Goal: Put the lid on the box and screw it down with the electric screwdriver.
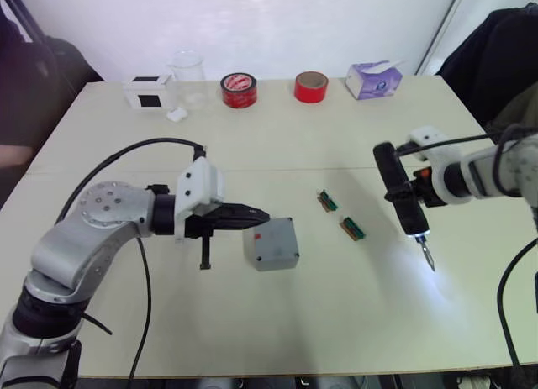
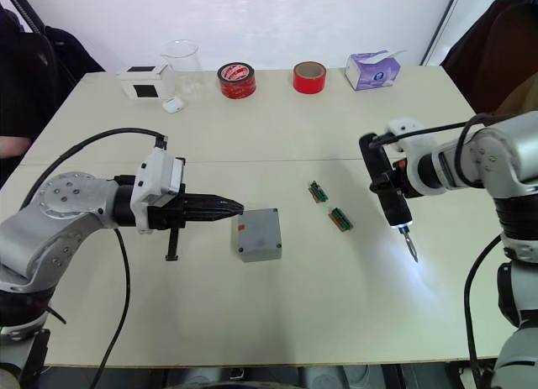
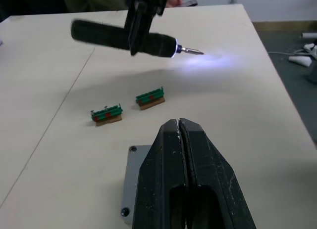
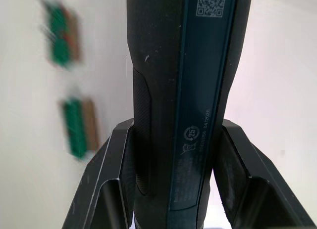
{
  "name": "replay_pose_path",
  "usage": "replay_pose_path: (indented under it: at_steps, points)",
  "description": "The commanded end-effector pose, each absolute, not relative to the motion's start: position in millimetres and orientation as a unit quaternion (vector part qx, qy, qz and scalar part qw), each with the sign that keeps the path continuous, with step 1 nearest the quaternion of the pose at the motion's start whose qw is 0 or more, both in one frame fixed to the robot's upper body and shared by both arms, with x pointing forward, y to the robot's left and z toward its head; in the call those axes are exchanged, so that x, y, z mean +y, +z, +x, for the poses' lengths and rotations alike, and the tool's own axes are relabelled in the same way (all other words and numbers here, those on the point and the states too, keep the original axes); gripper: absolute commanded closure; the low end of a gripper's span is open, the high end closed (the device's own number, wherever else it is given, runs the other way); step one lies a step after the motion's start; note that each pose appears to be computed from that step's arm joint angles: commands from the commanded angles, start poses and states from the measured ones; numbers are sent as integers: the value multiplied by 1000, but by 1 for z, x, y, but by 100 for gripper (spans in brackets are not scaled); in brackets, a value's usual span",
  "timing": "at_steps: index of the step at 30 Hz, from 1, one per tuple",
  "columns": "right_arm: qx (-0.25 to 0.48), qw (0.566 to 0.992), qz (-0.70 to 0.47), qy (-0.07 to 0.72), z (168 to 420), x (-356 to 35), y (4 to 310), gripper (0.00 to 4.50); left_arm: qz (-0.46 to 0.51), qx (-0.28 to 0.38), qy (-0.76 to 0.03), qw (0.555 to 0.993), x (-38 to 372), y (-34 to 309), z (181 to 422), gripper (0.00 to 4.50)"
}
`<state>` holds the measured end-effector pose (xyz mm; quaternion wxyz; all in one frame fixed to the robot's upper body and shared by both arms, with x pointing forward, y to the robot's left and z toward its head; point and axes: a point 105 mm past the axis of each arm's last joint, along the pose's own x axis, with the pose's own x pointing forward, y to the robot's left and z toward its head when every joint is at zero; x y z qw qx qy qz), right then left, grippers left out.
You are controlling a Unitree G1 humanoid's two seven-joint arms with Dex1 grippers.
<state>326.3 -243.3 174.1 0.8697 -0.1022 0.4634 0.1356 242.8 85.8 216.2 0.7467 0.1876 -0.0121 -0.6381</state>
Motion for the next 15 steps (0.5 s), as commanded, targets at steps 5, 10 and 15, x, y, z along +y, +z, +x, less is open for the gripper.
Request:
replay_pose_path:
  at_steps: [5,10,15]
  points:
    - [512,851,-84,86,335,-261,150,285,185,-25,-639,746,87,224,226,450]
    - [513,850,-80,82,341,-261,144,190,184,-23,-634,751,88,226,224,450]
    - [461,876,-92,104,355,-260,172,21,189,-5,-619,763,96,221,224,450]
